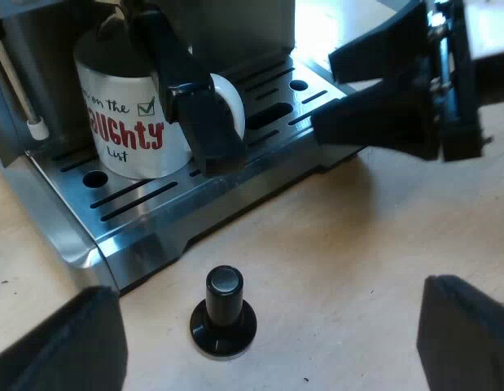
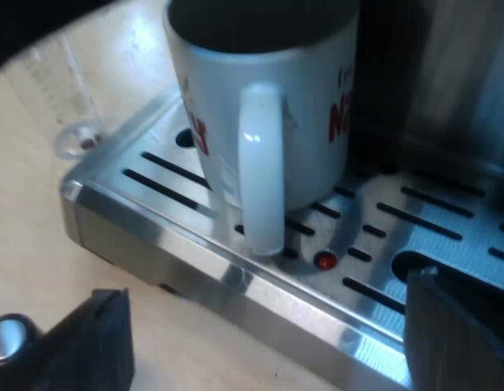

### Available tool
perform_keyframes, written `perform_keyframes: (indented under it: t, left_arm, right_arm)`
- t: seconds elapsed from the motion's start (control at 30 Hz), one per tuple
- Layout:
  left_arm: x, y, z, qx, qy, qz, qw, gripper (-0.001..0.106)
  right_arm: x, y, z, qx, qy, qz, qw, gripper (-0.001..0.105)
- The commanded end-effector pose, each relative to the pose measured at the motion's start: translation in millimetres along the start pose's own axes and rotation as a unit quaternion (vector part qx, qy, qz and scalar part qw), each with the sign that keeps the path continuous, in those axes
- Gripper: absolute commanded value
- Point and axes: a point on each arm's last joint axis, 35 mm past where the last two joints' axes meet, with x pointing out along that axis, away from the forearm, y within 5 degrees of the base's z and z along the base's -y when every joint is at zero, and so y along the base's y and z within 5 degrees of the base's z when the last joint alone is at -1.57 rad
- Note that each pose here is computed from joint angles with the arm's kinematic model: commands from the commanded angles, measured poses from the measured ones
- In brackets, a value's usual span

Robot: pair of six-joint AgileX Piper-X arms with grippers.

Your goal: Remove mug from coffee machine

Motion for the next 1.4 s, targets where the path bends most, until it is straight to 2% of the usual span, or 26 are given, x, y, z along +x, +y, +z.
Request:
perform_keyframes:
  t: [0.03, 0.17, 0.43, 0.7, 1.07, 1.4]
  left_arm:
    - [-1, -1.5, 2, 0.004, -0.011, -0.007, 0.9999, 0.079]
    - [-1, -1.5, 2, 0.004, -0.011, -0.007, 0.9999, 0.079]
    - [-1, -1.5, 2, 0.004, -0.011, -0.007, 0.9999, 0.079]
    - [-1, -1.5, 2, 0.004, -0.011, -0.007, 0.9999, 0.079]
    - [-1, -1.5, 2, 0.004, -0.011, -0.007, 0.9999, 0.079]
    - [-1, -1.5, 2, 0.004, -0.011, -0.007, 0.9999, 0.079]
  right_arm:
    - [7, 1, -1, -0.001, -0.011, -0.005, 0.9999, 0.070]
    - [18, 3, -5, 0.000, -0.018, -0.007, 0.9998, 0.070]
    - [40, 6, -8, 0.006, -0.071, -0.017, 0.9973, 0.070]
    - [57, 10, -16, 0.010, -0.103, -0.024, 0.9943, 0.070]
    - [72, 12, -26, 0.011, -0.100, -0.035, 0.9943, 0.070]
    - [89, 12, -18, 0.013, -0.115, -0.038, 0.9925, 0.070]
